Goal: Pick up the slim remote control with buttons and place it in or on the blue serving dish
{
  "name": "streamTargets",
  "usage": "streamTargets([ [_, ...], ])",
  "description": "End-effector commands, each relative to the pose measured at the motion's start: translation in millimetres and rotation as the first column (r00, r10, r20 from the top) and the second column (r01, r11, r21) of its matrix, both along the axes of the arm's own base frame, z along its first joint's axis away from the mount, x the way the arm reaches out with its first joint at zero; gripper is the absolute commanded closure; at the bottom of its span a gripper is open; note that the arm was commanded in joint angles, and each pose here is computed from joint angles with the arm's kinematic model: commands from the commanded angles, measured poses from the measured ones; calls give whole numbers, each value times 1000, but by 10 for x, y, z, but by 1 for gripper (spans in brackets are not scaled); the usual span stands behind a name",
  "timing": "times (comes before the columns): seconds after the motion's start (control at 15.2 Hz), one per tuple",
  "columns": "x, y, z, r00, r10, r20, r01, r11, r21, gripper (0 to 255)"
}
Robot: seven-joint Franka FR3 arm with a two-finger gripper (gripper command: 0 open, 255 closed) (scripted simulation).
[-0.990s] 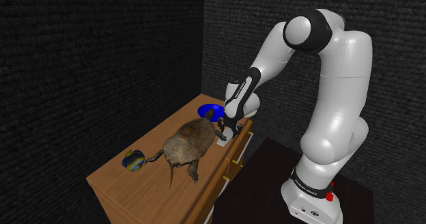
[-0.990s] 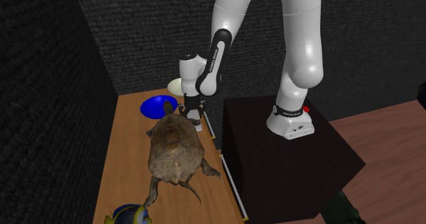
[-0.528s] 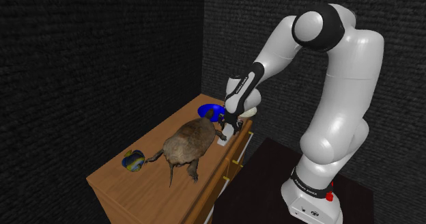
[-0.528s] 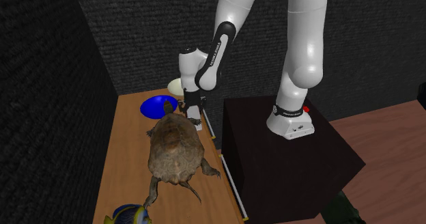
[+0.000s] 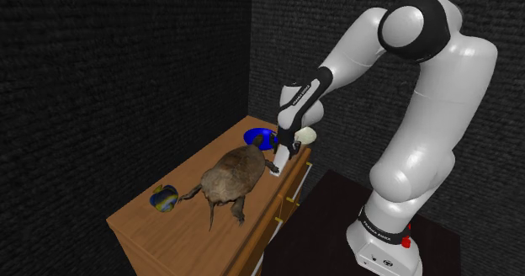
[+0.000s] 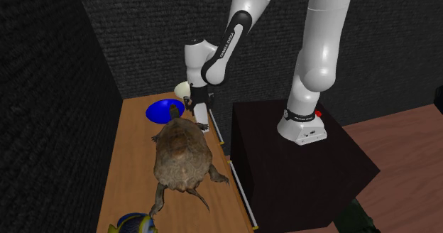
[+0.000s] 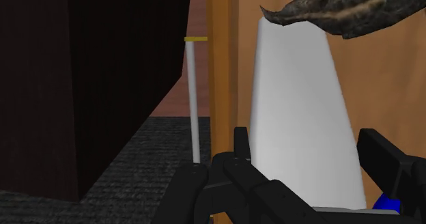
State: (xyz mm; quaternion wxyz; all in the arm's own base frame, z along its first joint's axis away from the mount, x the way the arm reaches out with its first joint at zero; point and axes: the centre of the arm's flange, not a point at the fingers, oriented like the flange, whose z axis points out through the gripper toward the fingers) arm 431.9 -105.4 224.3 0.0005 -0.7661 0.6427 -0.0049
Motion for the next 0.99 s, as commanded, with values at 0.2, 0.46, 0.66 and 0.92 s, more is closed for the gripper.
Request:
streamTargets([
  [0.2,14,-18,273,1000,-1,2,1,1000,-1,255],
  [0.46,14,-18,484,1000,-1,2,1,1000,-1,255],
  [0.66,262,-109,537,1000,-1,2,1,1000,-1,255],
  [0.92,757,-292,543,1000,-1,2,1,1000,-1,255],
])
